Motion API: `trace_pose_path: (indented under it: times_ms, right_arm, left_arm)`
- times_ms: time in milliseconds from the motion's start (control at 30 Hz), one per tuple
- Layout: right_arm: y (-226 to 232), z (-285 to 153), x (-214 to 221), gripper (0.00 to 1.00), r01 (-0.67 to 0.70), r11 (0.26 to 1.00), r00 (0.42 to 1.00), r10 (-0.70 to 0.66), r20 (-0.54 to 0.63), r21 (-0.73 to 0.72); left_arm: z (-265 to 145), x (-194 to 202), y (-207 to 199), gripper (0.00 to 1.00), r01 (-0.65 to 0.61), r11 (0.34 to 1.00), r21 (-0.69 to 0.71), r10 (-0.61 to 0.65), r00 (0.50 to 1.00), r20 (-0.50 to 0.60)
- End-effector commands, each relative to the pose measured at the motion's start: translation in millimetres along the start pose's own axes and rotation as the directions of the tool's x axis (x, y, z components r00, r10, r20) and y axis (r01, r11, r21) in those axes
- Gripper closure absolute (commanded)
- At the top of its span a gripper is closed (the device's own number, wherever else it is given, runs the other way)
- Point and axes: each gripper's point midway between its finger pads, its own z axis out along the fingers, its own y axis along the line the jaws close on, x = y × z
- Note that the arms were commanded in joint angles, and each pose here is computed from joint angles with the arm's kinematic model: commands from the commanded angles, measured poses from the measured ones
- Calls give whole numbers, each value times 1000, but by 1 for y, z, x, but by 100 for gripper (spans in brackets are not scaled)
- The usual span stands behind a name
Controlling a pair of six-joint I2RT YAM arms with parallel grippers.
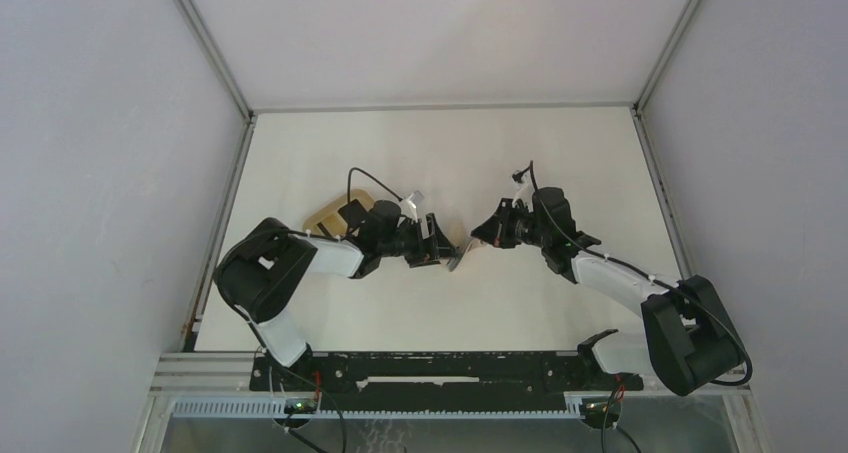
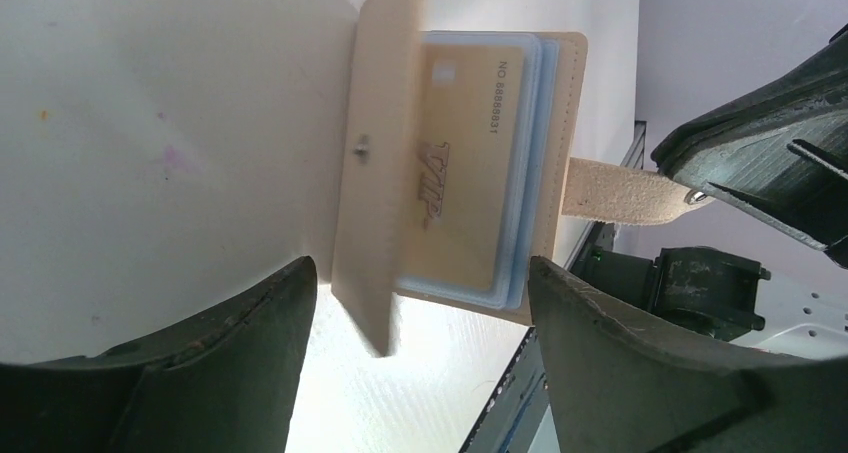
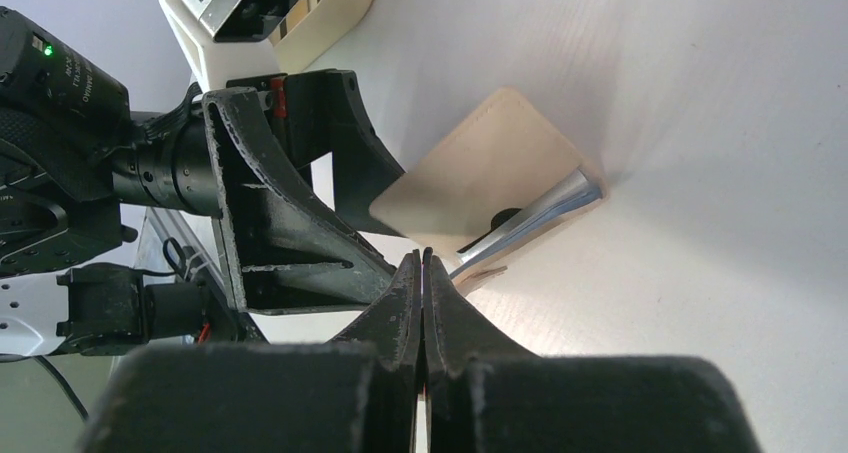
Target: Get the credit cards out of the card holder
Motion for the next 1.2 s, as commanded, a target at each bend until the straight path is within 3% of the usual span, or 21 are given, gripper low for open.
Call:
trace_pose_path:
  times_ms: [0,733,833,933,967,1167]
  right_arm:
    - [17,-2,-23,100,53,998,997,-50,56,-46]
    - [-7,-8,-9,100,68,998,998,-68,14,12]
    - [-8,-9,-8,100,70,997,998,-70,10,15]
    - [-8,-11,-11,100,71,997,997,-72,18,14]
    - [-8,-12,-12,100,73,997,997,-73,22,13]
    - [-21,-24,-25,100,52,997,997,-55,62,56]
  left_arm:
    - [-1,-18,-28,20,-84,994,72,81,996,39]
    - [-10,-34,-2,40,-69,996,-50,74,990,116]
    - [-9,-35,-2,57,-66,997,-49,71,991,114]
    - [-8,-33,-1,93,-56,997,-46,60,993,103]
    - [-7,-32,-2,99,-56,998,-41,60,993,99]
    - [-11,-20,1,100,-28,999,-19,29,996,82]
